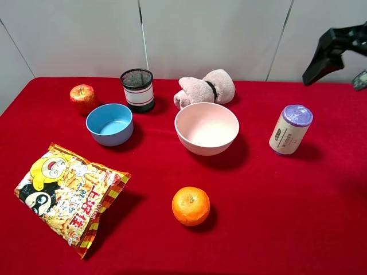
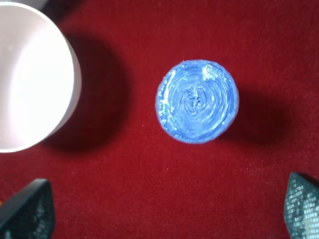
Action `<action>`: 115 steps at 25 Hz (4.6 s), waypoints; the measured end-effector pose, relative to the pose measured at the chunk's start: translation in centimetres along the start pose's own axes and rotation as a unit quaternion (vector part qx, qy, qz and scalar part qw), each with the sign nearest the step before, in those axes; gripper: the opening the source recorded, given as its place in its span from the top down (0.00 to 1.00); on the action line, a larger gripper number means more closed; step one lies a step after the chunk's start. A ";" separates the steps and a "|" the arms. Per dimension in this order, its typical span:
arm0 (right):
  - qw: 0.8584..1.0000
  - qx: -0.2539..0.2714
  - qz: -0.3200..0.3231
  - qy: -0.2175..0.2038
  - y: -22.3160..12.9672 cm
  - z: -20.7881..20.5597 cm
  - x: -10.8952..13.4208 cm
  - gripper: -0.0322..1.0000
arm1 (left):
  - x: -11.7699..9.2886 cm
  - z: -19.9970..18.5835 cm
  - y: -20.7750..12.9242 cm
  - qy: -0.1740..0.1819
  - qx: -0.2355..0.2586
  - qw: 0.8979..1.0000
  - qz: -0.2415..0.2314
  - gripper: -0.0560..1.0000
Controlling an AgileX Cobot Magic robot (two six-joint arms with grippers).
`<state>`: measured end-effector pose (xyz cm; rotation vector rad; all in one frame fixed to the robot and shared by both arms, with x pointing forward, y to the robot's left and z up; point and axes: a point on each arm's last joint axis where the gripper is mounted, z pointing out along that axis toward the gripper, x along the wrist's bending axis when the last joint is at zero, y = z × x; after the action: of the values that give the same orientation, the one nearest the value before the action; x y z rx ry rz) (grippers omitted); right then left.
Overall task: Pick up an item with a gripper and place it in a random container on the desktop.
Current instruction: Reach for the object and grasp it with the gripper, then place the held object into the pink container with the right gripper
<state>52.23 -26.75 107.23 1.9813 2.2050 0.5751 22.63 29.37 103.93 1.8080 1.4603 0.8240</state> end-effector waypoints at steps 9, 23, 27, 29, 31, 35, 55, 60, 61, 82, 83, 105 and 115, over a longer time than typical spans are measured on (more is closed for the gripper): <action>0.999 0.048 0.014 0.004 1.9 4.8 -0.9 0.30 | 0.0 0.0 0.0 0.000 0.000 1.000 0.000 0.00; 0.997 0.080 0.017 0.009 2.3 9.0 -1.5 0.30 | 0.0 0.0 0.0 0.000 0.000 1.000 0.000 0.00; 0.996 0.087 0.019 0.008 2.3 10.1 -1.8 0.30 | 0.0 0.0 0.0 0.000 0.000 1.000 0.000 0.00; 0.996 0.091 0.020 0.008 2.3 10.8 -1.9 0.30 | 0.0 0.0 0.0 0.000 0.000 1.000 0.000 0.00; 0.995 0.094 0.020 0.007 2.3 11.2 -2.0 0.30 | 0.0 0.0 0.0 0.000 0.000 1.000 0.000 0.00; 0.994 0.102 0.023 0.006 2.3 12.2 -2.2 0.30 | 0.0 0.0 0.0 0.000 0.000 1.000 0.000 0.00; 0.987 0.155 0.035 0.005 1.3 16.9 -3.1 0.30 | 0.0 0.0 0.0 0.000 0.000 1.000 0.000 0.00; 0.987 0.155 0.035 0.005 1.3 16.9 -3.1 0.37 | 0.0 0.0 0.0 0.000 0.000 1.000 0.000 0.00; 0.987 0.155 0.034 0.004 1.3 16.9 -3.1 0.43 | 0.0 0.0 0.0 0.000 0.000 1.000 0.000 0.00; 0.987 0.156 0.033 0.003 1.3 17.0 -3.1 0.52 | 0.0 0.0 0.0 0.000 0.000 1.000 0.000 0.00; 0.987 0.155 0.035 0.002 1.3 16.9 -3.1 0.52 | 0.0 0.0 0.0 0.000 0.000 1.000 0.000 0.00; 0.994 0.104 0.041 -0.008 2.0 9.9 -2.0 0.52 | 0.0 0.0 0.0 0.000 0.000 1.000 0.000 0.00; 0.995 0.099 -0.017 0.009 1.5 7.7 2.1 0.52 | 0.0 0.0 0.0 0.000 0.000 1.000 0.000 0.00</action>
<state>55.94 -23.05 101.05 2.0321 2.3845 0.3851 22.63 29.37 103.93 1.8080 1.4603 0.8240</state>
